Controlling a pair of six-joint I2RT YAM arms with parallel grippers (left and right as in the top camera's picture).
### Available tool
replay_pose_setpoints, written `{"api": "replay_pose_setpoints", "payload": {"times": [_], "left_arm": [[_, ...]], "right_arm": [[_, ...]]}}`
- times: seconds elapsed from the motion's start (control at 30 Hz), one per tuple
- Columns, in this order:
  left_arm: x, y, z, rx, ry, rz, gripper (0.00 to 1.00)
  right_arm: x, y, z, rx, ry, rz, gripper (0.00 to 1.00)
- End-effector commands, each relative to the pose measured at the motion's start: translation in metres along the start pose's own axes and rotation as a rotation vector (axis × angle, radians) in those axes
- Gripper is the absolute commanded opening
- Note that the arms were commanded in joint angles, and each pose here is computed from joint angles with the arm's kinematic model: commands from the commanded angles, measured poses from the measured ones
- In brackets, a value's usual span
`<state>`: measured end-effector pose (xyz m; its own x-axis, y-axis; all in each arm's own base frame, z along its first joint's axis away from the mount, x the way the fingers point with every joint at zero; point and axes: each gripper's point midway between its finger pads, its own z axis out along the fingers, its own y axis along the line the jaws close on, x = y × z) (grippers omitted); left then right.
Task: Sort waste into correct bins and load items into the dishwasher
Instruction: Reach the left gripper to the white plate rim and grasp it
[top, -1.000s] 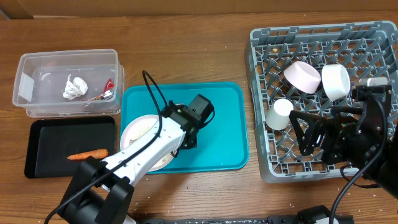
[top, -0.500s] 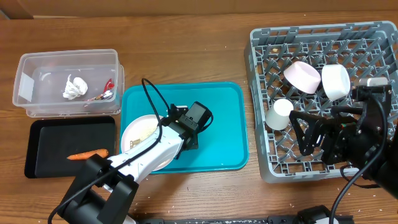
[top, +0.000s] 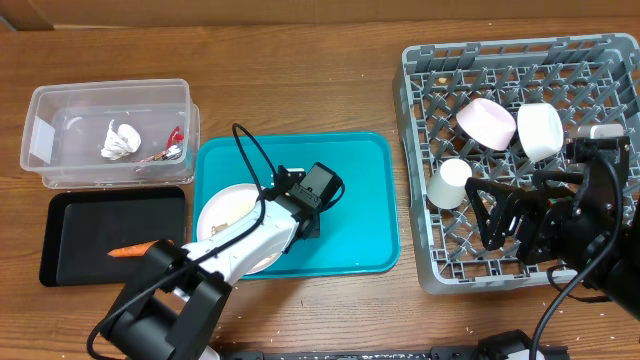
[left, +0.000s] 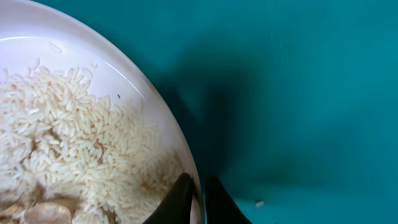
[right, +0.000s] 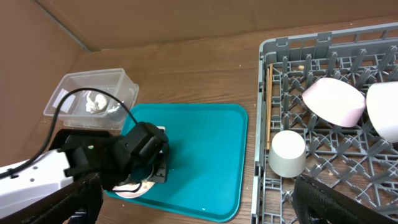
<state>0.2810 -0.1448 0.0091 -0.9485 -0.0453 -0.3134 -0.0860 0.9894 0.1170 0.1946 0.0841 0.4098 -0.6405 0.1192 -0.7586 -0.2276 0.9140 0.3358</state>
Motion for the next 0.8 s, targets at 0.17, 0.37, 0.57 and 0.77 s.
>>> {"api": "replay_pose_setpoints", "payload": {"times": [0.17,0.37,0.57,0.77], "left_arm": [[0.006,0.001,0.007,-0.027,0.047,0.058,0.04],[-0.023,-0.007,-0.038,-0.050,0.053,0.083,0.04],[-0.050,-0.013,-0.070,-0.055,0.000,0.087,0.04],[-0.049,-0.003,-0.076,-0.105,0.003,0.088,0.04]], "right_arm": [[-0.003,0.002,-0.003,-0.004,-0.013,-0.008,1.00],[-0.003,0.002,-0.003,-0.004,-0.013,-0.008,1.00],[-0.003,0.002,-0.003,-0.005,-0.014,-0.008,1.00],[-0.003,0.002,-0.003,-0.005,-0.014,-0.008,1.00]]}}
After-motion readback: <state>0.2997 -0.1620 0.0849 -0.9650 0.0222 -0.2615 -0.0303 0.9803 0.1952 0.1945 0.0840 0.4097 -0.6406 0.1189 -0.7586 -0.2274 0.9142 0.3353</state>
